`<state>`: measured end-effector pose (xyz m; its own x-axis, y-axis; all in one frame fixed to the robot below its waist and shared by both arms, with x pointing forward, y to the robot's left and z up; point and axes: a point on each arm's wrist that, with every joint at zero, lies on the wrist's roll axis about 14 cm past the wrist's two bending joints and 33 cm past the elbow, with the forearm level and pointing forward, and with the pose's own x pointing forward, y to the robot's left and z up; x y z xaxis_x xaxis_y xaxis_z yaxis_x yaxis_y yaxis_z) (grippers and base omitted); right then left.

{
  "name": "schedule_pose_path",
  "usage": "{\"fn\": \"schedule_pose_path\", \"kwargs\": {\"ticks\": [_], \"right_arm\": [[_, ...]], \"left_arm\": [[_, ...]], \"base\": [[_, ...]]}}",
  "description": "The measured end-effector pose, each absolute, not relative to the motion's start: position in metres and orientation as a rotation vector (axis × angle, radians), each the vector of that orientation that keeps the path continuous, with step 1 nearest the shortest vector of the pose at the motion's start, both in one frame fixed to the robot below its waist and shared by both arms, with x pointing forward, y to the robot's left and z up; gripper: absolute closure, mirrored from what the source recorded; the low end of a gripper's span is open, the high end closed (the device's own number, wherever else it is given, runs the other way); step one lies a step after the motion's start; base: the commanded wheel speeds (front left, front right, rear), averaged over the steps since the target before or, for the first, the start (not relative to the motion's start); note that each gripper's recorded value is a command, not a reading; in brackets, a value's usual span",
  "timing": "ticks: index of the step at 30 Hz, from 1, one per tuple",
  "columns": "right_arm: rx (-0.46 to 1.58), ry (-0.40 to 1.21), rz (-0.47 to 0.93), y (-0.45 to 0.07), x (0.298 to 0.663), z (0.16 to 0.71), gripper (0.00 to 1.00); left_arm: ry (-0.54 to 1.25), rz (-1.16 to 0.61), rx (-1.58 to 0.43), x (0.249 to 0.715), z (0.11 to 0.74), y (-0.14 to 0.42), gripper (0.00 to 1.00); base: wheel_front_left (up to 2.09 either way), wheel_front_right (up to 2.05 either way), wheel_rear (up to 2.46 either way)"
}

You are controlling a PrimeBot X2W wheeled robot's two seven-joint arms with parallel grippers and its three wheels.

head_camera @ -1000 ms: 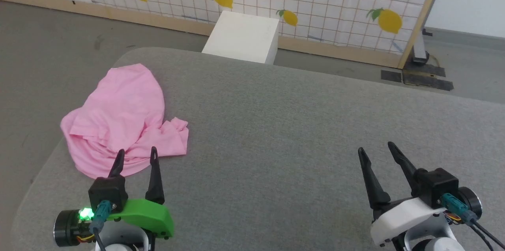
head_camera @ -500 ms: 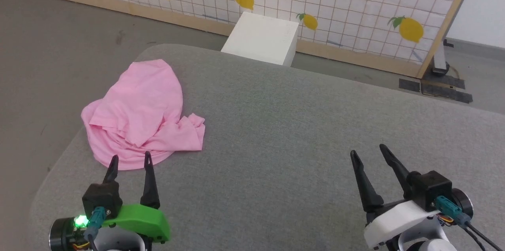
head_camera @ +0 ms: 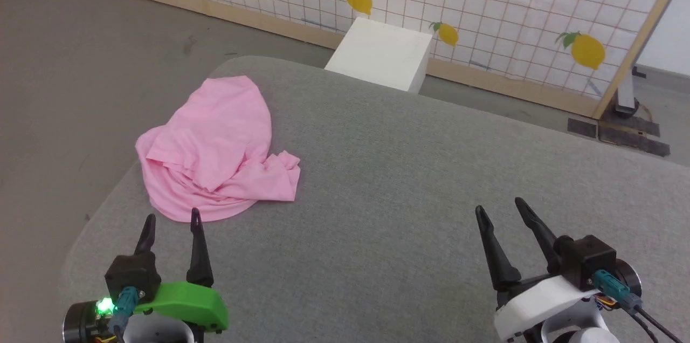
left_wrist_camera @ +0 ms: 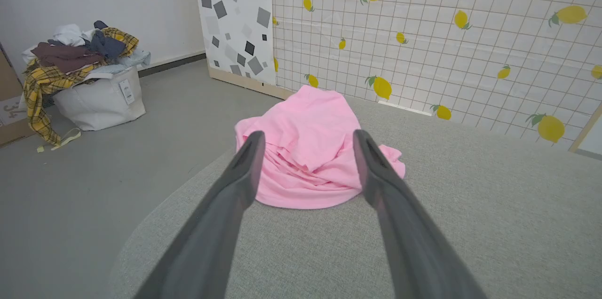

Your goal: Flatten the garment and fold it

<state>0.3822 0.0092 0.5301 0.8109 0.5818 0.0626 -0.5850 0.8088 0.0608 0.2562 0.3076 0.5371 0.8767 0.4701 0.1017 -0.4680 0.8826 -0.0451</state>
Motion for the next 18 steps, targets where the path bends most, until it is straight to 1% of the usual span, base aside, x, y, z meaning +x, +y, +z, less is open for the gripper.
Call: {"fn": "schedule_pose_path", "kwargs": {"ticks": [18], "right_arm": [[0.105,-0.048,0.750,0.051,0.373,0.533,0.00]], "left_arm": [[-0.127,0.619,-0.033,0.217,0.534,0.331,0.00]], "base": [[0.00,0.00,0.00]]}}
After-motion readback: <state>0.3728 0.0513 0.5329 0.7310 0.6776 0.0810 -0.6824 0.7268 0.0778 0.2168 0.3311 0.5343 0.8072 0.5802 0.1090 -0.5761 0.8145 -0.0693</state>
